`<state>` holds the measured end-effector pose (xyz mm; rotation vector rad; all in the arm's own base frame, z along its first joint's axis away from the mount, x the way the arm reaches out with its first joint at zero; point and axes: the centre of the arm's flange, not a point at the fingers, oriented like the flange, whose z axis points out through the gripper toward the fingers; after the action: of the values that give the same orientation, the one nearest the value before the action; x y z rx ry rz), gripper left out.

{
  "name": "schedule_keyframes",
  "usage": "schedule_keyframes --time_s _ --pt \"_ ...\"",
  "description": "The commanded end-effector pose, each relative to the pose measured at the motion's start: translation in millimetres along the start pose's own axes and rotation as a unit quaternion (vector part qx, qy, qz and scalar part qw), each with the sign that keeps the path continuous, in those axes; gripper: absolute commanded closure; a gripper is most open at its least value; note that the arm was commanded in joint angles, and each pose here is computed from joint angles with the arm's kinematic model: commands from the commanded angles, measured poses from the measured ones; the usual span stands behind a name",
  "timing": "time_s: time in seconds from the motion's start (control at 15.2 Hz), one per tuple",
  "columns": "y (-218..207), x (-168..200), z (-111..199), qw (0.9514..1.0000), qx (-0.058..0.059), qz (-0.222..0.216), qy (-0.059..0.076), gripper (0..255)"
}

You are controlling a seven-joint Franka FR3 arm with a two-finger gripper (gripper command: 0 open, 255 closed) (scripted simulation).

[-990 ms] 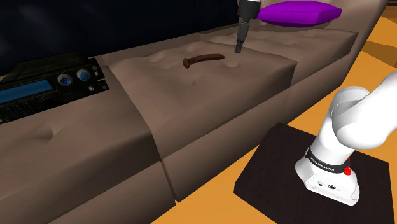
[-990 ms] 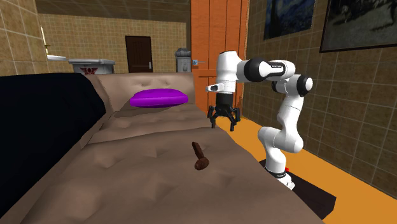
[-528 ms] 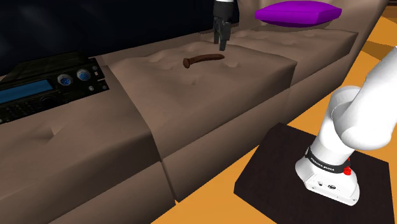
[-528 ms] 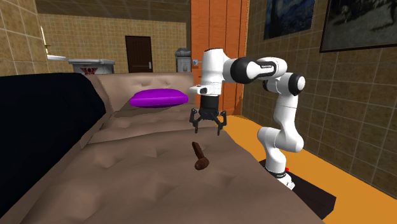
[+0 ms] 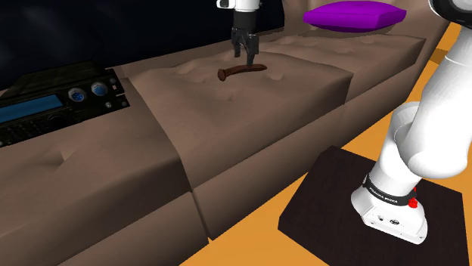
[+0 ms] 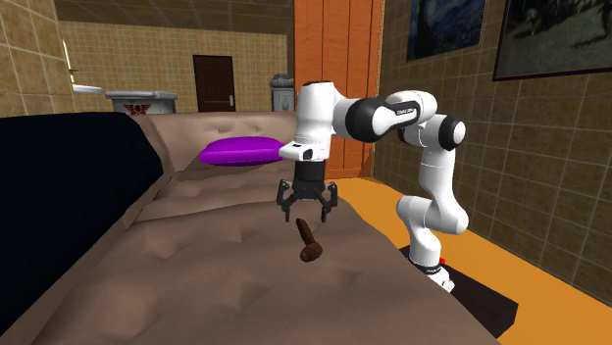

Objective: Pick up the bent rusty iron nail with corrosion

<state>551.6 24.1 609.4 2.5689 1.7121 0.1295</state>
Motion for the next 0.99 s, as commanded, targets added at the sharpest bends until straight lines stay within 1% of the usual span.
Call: schedule_keyframes --time_s 0.0,0.13,0.26,0.33,0.92 --pt "-1.0 1.0 10.9 1.0 0.0 -0.002 0.0 0" --pt "-1.9 0.6 21.4 1.0 0.0 -0.002 0.0 0" --pt "-2.2 0.5 24.4 1.0 0.0 -0.002 0.0 0" --pt "-2.7 0.2 24.8 1.0 0.0 -0.002 0.0 255" --pt "-2.2 0.5 24.4 1.0 0.0 -0.002 0.0 255"
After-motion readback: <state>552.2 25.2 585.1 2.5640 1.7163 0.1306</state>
